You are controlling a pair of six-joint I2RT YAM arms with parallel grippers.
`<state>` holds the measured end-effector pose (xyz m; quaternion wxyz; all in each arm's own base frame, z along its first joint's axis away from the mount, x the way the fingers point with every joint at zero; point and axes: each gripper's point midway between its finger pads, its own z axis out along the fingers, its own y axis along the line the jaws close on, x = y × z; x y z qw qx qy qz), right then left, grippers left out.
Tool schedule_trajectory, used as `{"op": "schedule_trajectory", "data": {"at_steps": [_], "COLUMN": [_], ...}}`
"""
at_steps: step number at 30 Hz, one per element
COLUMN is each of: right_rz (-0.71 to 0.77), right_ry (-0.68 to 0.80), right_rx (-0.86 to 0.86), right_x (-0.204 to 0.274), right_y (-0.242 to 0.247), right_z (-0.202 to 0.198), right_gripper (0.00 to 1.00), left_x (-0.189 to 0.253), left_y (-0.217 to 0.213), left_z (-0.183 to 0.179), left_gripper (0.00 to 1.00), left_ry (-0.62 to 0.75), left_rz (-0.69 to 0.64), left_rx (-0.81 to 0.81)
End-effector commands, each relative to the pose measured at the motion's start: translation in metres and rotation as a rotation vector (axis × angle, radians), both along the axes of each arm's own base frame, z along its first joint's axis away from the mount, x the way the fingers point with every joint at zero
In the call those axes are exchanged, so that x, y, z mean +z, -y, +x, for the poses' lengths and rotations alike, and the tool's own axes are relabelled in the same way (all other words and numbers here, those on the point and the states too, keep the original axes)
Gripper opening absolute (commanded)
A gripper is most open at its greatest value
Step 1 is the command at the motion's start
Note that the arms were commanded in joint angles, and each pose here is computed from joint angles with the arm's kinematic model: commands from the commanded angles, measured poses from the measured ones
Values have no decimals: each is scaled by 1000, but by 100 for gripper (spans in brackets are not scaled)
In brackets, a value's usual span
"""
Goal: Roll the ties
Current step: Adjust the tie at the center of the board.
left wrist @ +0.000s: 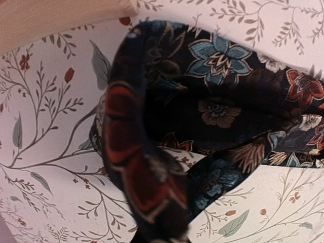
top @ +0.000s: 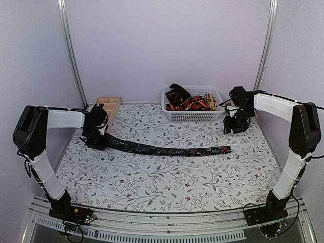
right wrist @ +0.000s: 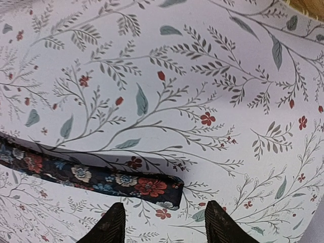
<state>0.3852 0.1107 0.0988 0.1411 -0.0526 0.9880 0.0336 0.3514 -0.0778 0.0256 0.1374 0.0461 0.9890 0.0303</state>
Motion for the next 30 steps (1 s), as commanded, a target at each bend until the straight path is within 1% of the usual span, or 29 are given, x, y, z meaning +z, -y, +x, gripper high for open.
{"op": "schedule_trajectory", "data": {"at_steps": [1,6,8,13,18,20,22,24,26,30], "right_rz": [118,153,177,226,241,196,121,33,-31,-62], "right_ry": [250,357,364,368,315,288,250,195,158,121], "right_rx": [123,309,327,352,377,359,329,292,246,163], "right_x": [95,124,129,133,115,99,80,58,42,21], "right_y": [-39,-84,-91,-100,-110,-104,-93,-79,-66,-45], "right_z": [5,-2,-4,-6,-10,-8,-5,-3,-2,-4], "right_gripper": [56,63,64,68,68,68,68,69,72,73], "left_x": [20,49,58,87,117,136,147,138,119,91], "left_y": [12,33,38,52,57,68,67,44,28,10], "left_z": [12,10,7,-13,-37,-44,-43,-37,-35,-28], "left_gripper": [0,0,0,0,0,0,0,0,0,0], "left_ry": [51,93,101,100,114,144,177,139,71,4], "left_rz": [-12,-42,-72,-150,-192,-279,-315,-277,-236,-204], "left_rx": [-37,-134,-145,-161,-125,-156,-161,-111,-84,-41]}}
